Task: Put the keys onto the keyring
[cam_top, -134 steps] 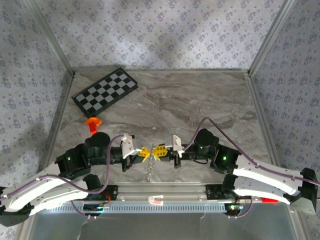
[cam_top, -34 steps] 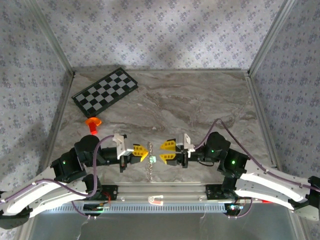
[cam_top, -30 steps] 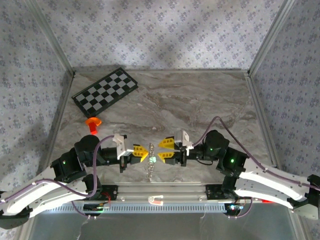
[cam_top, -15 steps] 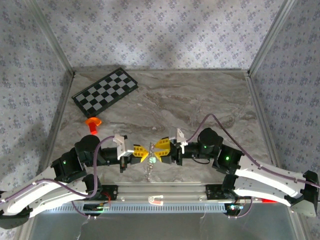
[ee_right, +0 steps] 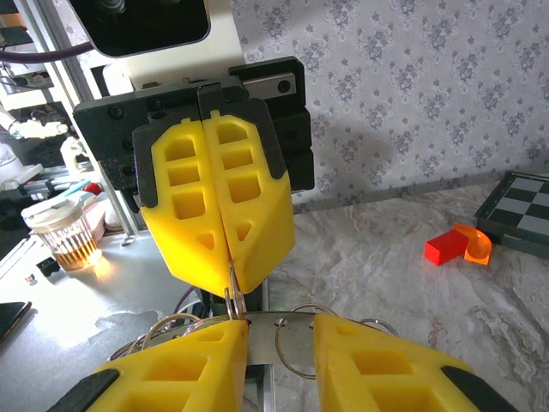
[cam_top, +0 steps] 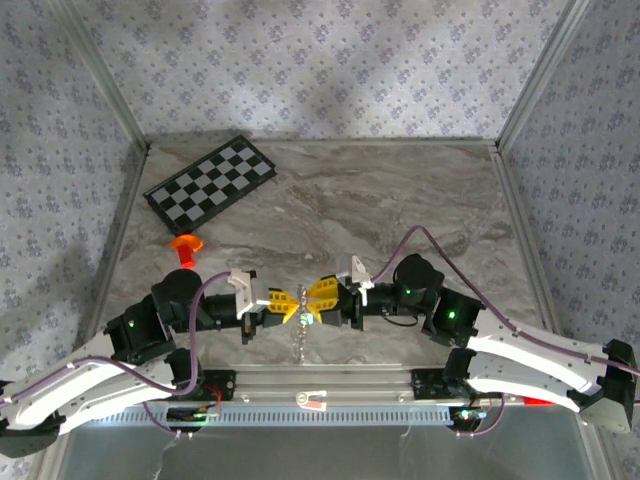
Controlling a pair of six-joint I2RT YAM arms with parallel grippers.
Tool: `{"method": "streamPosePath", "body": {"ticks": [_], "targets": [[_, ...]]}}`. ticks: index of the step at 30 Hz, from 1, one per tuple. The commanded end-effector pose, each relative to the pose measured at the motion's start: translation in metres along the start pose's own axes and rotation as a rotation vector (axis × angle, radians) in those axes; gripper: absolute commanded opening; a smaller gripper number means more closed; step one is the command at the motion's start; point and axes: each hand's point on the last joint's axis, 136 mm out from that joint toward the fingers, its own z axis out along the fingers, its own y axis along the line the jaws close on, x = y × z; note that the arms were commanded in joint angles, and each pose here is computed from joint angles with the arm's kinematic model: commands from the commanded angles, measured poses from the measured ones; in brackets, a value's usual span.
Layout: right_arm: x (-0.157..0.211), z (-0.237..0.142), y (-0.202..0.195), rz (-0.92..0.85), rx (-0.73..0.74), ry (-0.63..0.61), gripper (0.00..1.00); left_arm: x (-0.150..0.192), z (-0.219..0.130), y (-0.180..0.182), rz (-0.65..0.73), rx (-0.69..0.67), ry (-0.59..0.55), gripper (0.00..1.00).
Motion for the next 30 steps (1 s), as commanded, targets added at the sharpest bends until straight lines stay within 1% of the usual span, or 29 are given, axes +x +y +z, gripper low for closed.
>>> {"method": "streamPosePath", "body": {"ticks": [1, 11, 19, 22, 27, 30], "targets": [[-0.024, -0.003, 0.011, -0.014, -0.044, -0.063, 0.29, -0.018, 0.0, 0.0, 0.037, -0.001, -0.06, 0.0], [-0.024, -0.004, 0.012, -0.011, -0.051, -0.072, 0.28, -0.018, 0.001, -0.001, 0.039, 0.004, -0.058, 0.0], [-0.016, 0.0, 0.008, -0.004, -0.042, -0.044, 0.22, -0.019, 0.001, -0.001, 0.04, 0.004, -0.061, 0.0], [-0.013, 0.0, 0.007, -0.002, -0.036, -0.029, 0.22, -0.019, 0.001, -0.001, 0.04, 0.004, -0.061, 0.0], [-0.009, -0.004, 0.006, 0.0, -0.025, -0.011, 0.3, -0.02, 0.0, 0.0, 0.043, -0.003, -0.064, 0.0], [-0.006, -0.005, 0.005, 0.006, -0.02, 0.001, 0.29, -0.022, -0.001, 0.0, 0.045, -0.006, -0.067, 0.0]]}}
